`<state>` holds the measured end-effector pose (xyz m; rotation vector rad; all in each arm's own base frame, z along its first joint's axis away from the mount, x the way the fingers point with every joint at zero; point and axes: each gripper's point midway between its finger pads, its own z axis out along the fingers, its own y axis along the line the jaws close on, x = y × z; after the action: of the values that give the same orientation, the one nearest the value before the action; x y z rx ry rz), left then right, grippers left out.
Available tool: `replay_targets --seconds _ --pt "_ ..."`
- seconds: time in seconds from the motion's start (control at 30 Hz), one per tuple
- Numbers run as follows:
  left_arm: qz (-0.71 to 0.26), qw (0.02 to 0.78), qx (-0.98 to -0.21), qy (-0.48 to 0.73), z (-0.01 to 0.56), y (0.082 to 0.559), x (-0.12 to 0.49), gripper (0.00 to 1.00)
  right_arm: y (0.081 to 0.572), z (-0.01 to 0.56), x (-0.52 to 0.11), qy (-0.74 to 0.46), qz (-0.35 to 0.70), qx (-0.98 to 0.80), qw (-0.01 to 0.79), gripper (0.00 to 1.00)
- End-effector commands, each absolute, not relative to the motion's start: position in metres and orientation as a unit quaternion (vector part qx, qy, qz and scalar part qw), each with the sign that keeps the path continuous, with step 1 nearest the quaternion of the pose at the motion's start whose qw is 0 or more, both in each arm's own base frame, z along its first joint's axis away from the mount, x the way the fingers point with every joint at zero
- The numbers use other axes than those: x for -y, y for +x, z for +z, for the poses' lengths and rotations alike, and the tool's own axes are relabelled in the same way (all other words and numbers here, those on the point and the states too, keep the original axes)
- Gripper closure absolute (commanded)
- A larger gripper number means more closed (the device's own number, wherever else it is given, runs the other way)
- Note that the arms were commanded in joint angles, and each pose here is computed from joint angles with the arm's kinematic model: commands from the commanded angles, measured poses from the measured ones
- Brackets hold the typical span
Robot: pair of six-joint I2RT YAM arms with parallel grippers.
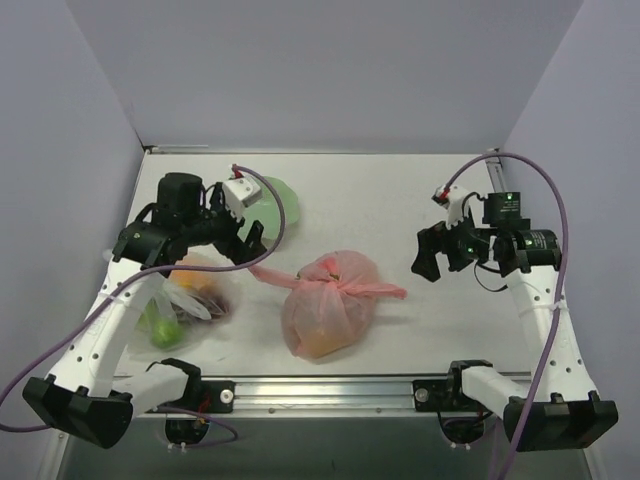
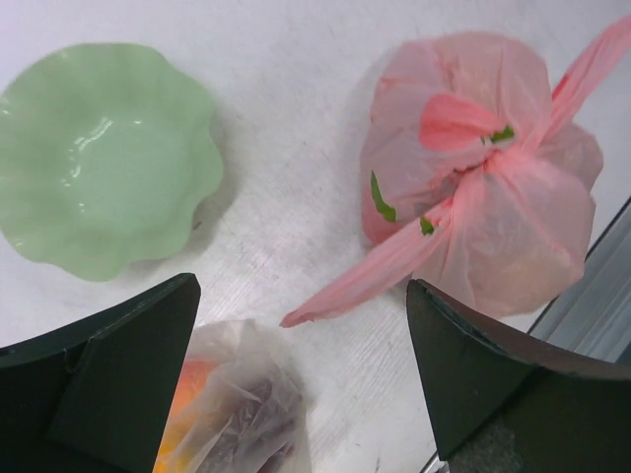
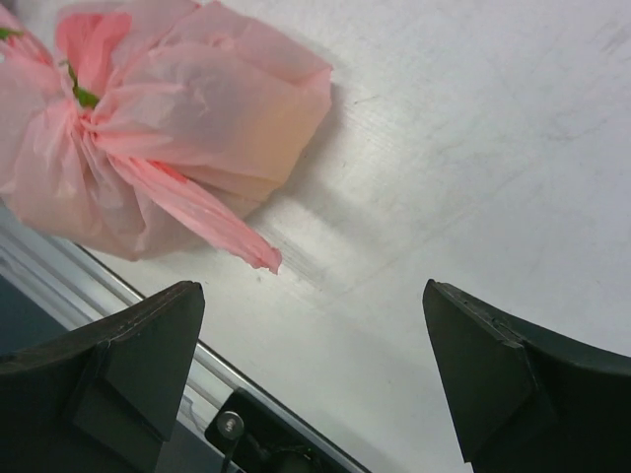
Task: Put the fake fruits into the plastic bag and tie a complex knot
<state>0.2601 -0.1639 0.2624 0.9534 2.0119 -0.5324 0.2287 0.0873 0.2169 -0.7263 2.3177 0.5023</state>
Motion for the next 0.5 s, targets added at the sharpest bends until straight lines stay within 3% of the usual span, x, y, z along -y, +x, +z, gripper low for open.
replay_targets --seconds 0.0,0.17,0.47 --pt "-0.201 0.424 -0.834 0.290 0.298 0.274 0.152 0.03 0.231 0.234 -0.083 -0.213 0.207 -0.899 0.321 0.00" --pt "-0.194 0.391 -0.878 0.197 0.297 0.294 0.133 0.03 0.254 0.216 -0.063 -0.121 0.187 -0.933 0.283 0.00" --pt "-0.184 0.337 -0.918 0.101 0.216 0.306 0.103 0.03 0.260 0.177 -0.067 -0.033 0.196 -0.942 0.272 0.00"
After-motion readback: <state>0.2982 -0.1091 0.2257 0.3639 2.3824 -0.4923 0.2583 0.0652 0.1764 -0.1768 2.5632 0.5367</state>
